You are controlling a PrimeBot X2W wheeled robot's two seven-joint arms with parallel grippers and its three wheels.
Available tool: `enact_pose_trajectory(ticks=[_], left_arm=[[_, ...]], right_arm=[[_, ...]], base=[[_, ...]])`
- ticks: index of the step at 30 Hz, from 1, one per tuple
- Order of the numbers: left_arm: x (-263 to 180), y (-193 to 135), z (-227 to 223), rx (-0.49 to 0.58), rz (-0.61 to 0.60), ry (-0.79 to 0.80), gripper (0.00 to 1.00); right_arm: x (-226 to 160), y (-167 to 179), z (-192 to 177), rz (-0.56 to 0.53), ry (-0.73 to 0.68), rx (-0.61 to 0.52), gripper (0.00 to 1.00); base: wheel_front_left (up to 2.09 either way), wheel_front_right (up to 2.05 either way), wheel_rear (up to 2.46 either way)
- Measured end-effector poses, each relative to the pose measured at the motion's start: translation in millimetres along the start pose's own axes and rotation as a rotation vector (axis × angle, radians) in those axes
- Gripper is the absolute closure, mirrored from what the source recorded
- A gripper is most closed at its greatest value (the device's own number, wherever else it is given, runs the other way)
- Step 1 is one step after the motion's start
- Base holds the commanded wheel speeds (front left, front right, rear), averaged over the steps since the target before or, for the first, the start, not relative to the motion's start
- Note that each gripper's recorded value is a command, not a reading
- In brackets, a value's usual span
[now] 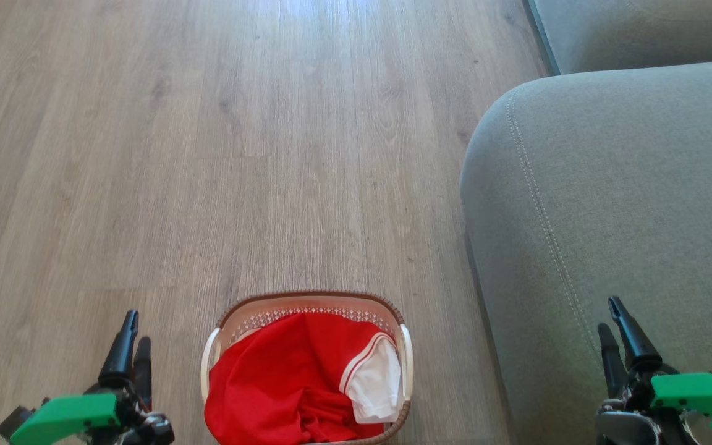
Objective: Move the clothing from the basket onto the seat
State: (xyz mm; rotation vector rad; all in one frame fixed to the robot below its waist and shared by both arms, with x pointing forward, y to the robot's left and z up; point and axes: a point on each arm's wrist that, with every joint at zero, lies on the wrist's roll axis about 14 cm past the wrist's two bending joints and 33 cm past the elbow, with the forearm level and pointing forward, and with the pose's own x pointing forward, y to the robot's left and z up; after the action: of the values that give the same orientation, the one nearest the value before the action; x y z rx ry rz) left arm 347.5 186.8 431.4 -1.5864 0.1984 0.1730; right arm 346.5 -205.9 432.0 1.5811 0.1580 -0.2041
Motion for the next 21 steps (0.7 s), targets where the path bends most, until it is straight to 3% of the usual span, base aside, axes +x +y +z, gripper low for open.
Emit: enact_pose_trajectory(ticks=[21], left_arm=[[5,-22,-4,0.078,-0.063,-0.021,0.0]], right_arm=[[4,31,-3,0.092,-0.026,-0.077,0.0]], base=[[0.0,0.0,0.0]])
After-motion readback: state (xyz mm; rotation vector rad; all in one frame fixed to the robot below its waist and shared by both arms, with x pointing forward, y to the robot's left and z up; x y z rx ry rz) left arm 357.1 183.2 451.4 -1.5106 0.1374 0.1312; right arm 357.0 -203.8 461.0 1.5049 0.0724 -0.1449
